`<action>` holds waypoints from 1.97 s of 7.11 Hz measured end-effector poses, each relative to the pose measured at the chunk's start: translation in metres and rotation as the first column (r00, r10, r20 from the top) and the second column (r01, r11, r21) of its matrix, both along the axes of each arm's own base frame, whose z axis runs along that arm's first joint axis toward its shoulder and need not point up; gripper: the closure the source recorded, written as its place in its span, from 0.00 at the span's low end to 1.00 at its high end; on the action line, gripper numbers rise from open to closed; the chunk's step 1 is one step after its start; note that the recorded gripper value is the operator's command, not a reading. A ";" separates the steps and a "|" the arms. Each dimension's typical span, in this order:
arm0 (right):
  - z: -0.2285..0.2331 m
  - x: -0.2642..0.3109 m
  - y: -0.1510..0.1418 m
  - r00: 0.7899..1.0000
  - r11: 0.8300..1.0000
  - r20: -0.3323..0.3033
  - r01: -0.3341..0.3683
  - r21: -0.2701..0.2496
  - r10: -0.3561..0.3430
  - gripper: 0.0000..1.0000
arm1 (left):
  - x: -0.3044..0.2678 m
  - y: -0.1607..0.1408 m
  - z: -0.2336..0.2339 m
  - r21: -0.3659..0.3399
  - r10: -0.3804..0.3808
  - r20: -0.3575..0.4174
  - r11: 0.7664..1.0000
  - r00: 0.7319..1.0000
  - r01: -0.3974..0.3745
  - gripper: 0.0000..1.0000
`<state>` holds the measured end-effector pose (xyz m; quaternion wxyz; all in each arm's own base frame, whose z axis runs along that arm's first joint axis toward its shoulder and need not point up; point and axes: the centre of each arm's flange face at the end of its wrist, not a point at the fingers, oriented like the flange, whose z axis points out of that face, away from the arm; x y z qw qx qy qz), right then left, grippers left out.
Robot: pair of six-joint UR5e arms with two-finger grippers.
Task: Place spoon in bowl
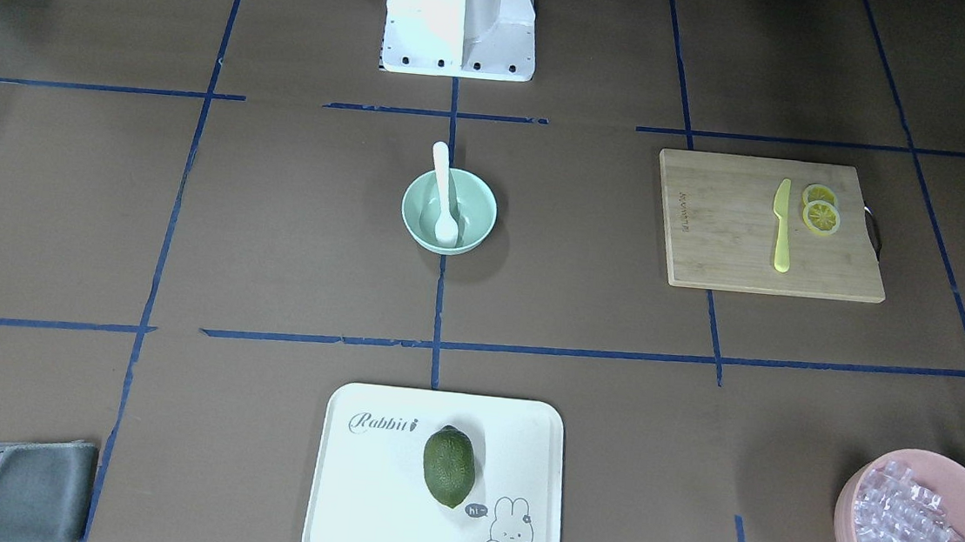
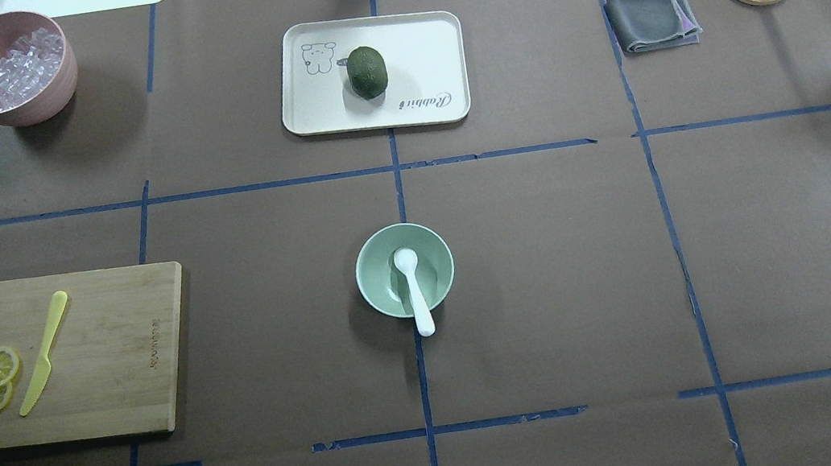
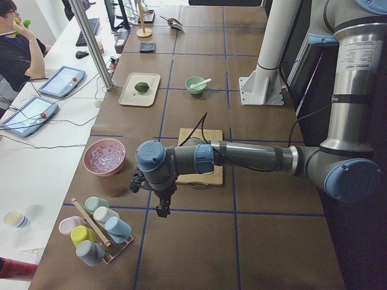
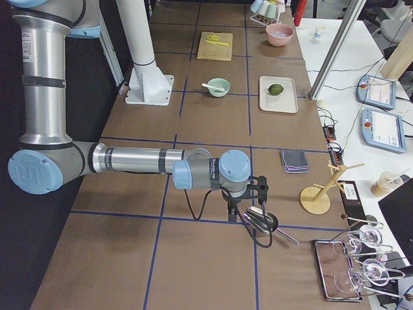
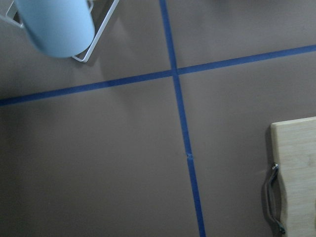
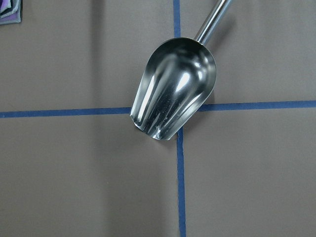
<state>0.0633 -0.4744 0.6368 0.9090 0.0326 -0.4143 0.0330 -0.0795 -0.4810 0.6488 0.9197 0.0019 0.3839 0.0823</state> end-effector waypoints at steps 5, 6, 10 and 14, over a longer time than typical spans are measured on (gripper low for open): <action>0.003 0.000 0.000 1.000 1.000 0.002 0.000 -0.003 0.000 0.00 | -0.003 0.012 0.032 -0.014 -0.027 0.003 1.000 1.000 0.027 0.00; 0.003 0.000 0.000 1.000 1.000 0.002 0.000 -0.002 0.000 0.00 | -0.003 0.012 0.031 -0.027 -0.042 0.004 0.999 0.999 0.042 0.00; 0.004 0.000 0.001 1.000 1.000 0.001 0.000 0.000 0.000 0.00 | -0.001 0.011 0.029 -0.050 -0.066 0.008 0.997 0.998 0.066 0.00; 0.005 0.000 0.001 1.000 1.000 -0.003 0.001 -0.001 -0.001 0.00 | 0.000 0.010 0.028 -0.046 -0.064 0.008 0.997 0.998 0.064 0.00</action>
